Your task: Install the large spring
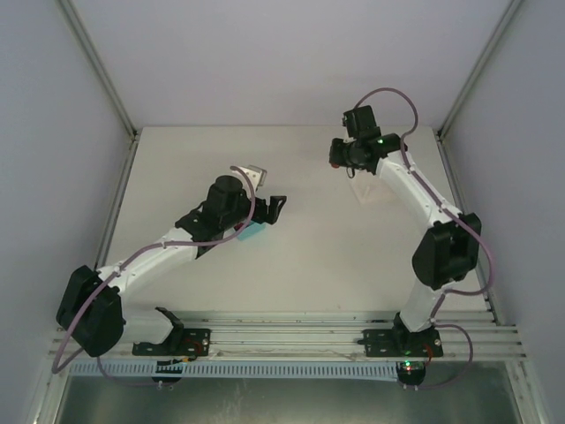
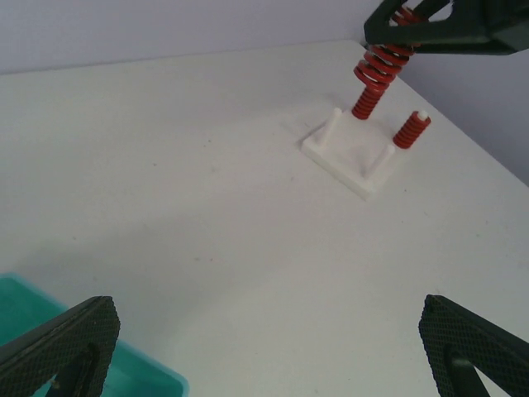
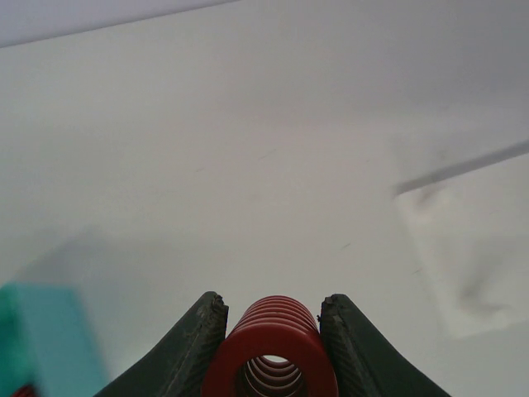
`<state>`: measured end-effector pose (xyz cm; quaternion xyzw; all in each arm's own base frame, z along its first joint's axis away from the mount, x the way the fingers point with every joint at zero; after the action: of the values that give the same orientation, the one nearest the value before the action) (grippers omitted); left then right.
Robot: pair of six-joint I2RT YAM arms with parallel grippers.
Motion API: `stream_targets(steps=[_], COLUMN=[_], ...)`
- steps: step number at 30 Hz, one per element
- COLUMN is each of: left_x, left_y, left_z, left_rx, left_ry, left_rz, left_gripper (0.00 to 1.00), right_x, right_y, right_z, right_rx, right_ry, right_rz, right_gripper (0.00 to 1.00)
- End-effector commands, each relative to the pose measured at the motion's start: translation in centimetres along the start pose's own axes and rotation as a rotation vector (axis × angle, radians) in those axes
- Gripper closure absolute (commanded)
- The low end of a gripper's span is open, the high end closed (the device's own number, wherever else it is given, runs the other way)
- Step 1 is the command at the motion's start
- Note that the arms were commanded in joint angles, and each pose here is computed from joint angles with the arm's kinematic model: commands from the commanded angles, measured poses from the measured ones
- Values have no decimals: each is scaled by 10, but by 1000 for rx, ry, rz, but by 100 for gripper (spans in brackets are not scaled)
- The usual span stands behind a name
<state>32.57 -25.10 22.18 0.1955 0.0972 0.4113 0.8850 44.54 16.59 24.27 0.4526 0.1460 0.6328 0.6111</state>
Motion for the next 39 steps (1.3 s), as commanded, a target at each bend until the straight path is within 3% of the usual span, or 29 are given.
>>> stream_targets(steps=[1,13,39], left_x=[8,22,24], left_y=[9,25,35], left_z=[11,11,12], left_rx=[2,29,4], left_ry=[77,105,107], left_rz=[37,123,135], left_gripper=[1,1,1], right_x=[-35,-86,-109], right_y=[-18,-71,-106], right_z=[48,72,56], right_rx=[-146,-183,-118], right_ry=[41,74,-65], right_rz=[-158,-381,-346], right_gripper=[100,100,100])
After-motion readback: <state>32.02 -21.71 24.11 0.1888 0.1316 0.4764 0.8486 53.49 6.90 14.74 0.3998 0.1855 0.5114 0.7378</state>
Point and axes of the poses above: each gripper's point midway between its finger pads, its own y axis back along the fingers, its own x axis along the line the jaws close on, z = x × y, the point moved 1 cm from there along y, back along the fingers, and after that the axes turned 14 degrees about -y, right-handed, at the moved point
